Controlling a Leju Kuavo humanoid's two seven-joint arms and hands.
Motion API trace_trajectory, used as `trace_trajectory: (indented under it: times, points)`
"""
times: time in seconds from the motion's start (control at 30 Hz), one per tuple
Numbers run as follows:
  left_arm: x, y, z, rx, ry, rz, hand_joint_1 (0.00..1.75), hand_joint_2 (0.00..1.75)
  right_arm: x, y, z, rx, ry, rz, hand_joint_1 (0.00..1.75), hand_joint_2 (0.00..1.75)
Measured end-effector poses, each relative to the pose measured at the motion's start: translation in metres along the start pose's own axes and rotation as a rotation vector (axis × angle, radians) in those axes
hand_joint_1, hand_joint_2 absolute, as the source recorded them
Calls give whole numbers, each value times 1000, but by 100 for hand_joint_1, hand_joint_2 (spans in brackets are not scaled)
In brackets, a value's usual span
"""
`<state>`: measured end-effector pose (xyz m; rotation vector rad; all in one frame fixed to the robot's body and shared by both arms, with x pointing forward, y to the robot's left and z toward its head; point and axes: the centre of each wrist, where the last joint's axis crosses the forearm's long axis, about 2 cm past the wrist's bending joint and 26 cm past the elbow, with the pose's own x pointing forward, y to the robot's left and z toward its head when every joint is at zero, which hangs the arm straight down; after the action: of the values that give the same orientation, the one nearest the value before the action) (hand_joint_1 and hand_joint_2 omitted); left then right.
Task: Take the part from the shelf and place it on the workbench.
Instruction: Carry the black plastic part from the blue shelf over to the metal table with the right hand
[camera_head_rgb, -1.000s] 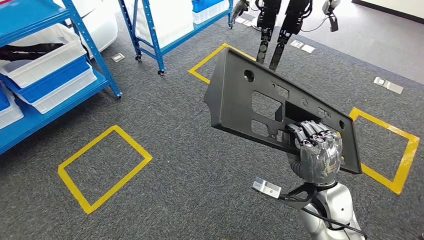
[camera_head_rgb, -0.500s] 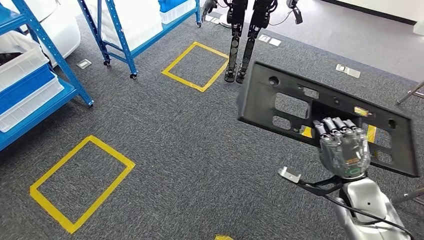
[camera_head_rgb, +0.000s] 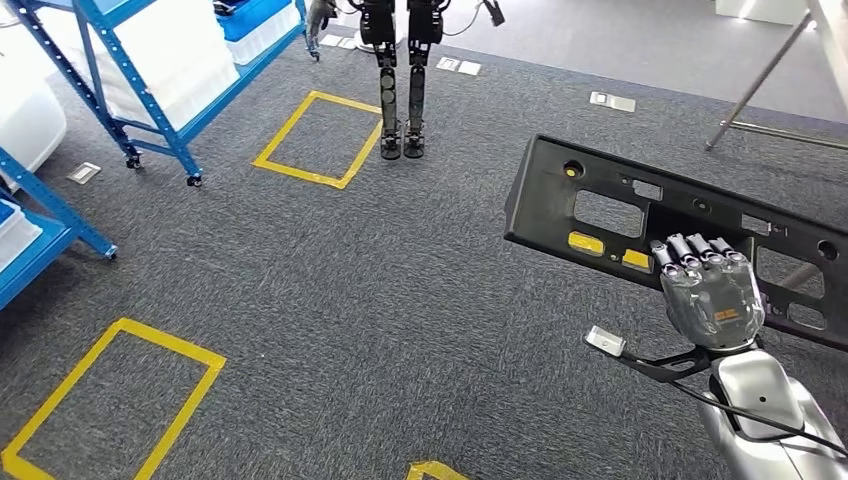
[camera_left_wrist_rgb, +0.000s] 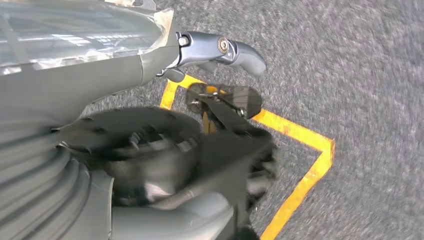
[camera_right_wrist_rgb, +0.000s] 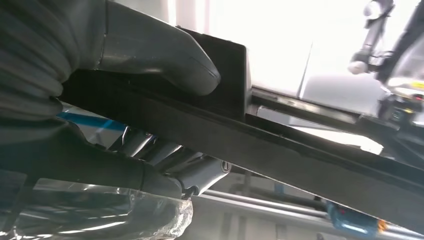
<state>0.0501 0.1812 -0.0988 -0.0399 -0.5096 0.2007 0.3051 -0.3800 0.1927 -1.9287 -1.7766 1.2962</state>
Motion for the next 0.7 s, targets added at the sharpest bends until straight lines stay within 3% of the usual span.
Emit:
trace_trajectory:
  times: [0.3,0.47,0.7]
  points:
    - [-3,4,0,5,9,11,0,175,-12,11,1,45,26,37,175,175]
    - [-2,7,0,11,10,24,0,175,-47,23,-11,83,87,115,175,175]
    - [-2,9,-1,20,13,39,0,175,-65,35,-29,118,125,159,175,175]
